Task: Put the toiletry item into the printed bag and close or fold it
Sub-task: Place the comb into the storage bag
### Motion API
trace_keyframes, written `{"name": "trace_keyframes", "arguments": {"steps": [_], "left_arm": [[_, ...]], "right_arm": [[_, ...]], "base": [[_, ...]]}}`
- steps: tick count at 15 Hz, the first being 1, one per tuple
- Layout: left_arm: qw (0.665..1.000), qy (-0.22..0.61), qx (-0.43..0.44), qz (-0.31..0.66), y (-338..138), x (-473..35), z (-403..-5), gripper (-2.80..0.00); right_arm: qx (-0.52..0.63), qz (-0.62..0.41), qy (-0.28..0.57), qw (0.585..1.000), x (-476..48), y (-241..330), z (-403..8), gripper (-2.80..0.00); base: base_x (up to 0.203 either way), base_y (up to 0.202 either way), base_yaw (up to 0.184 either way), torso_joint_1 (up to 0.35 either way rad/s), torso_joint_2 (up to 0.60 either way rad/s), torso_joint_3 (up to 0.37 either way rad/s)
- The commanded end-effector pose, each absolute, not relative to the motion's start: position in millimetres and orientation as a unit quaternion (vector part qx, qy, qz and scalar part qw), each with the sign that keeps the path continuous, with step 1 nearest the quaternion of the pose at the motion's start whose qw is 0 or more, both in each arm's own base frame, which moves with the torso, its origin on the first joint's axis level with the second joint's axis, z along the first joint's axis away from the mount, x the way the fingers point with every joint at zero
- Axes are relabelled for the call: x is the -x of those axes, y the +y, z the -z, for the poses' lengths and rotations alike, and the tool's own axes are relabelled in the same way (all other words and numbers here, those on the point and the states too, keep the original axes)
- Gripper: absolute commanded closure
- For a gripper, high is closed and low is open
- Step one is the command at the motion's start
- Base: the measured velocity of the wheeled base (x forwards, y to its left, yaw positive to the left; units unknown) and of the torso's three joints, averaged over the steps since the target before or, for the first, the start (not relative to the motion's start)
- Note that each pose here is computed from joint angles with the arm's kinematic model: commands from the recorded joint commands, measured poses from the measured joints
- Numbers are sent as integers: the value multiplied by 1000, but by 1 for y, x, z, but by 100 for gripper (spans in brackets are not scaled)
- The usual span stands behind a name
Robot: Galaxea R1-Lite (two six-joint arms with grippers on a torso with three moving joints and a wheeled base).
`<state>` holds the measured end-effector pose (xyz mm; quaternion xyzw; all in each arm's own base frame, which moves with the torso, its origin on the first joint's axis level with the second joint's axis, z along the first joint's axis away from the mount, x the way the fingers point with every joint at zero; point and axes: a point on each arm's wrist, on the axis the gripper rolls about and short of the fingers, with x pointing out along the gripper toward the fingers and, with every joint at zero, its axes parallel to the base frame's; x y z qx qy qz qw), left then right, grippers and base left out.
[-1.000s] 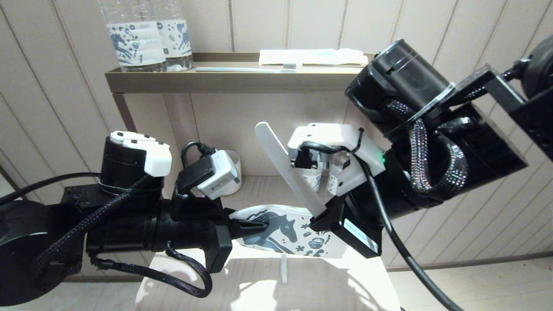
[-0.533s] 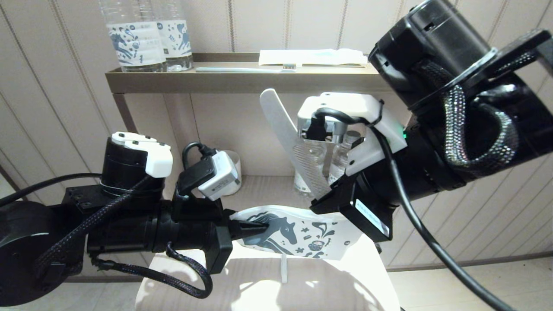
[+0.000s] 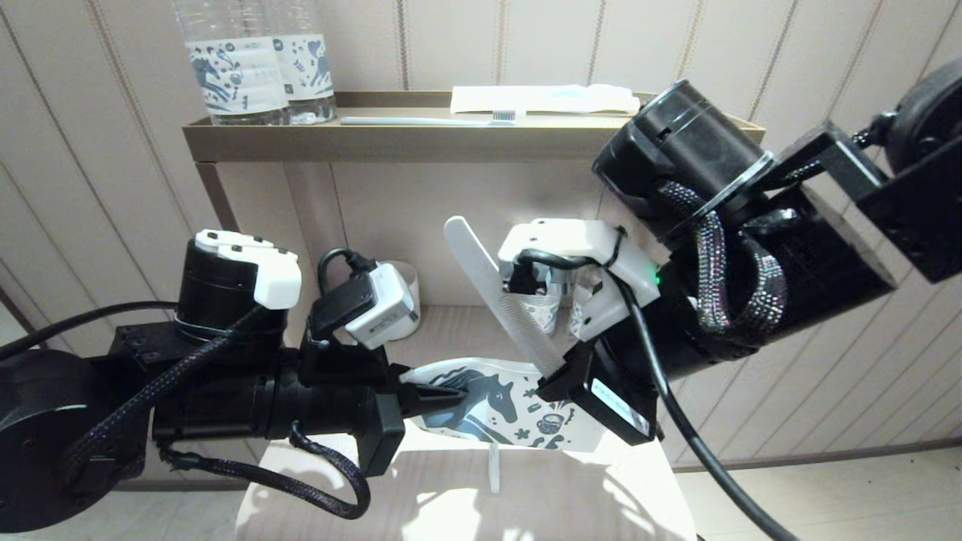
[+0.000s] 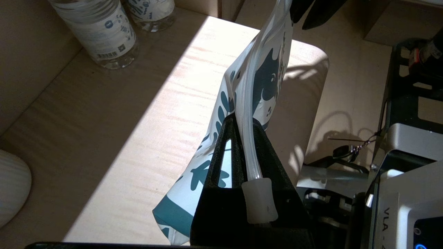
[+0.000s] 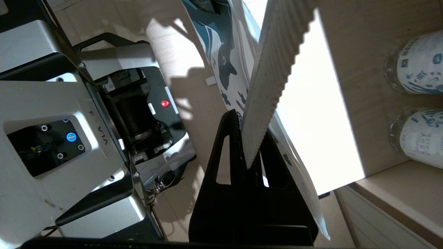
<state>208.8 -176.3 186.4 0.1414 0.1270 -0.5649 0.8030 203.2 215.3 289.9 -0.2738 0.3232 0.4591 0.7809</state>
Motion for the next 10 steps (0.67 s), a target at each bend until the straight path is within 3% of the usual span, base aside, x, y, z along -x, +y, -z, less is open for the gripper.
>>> {"name": "trace_keyframes", "arguments": {"steps": [1, 6, 10], "left_arm": [[802, 126, -142, 566, -177, -209, -186, 0], [802, 126, -142, 566, -177, -209, -186, 0], [802, 127, -142, 566, -177, -209, -185, 0]], "right_arm": [[276, -462, 330, 776, -206, 219, -286, 0], [264, -463, 288, 796, -197, 209, -311, 0], [266, -461, 296, 794, -199, 209, -308, 0]], "base": [[0, 0, 0, 0, 0, 0], [0, 0, 0, 0, 0, 0], [0, 0, 0, 0, 0, 0]]}}
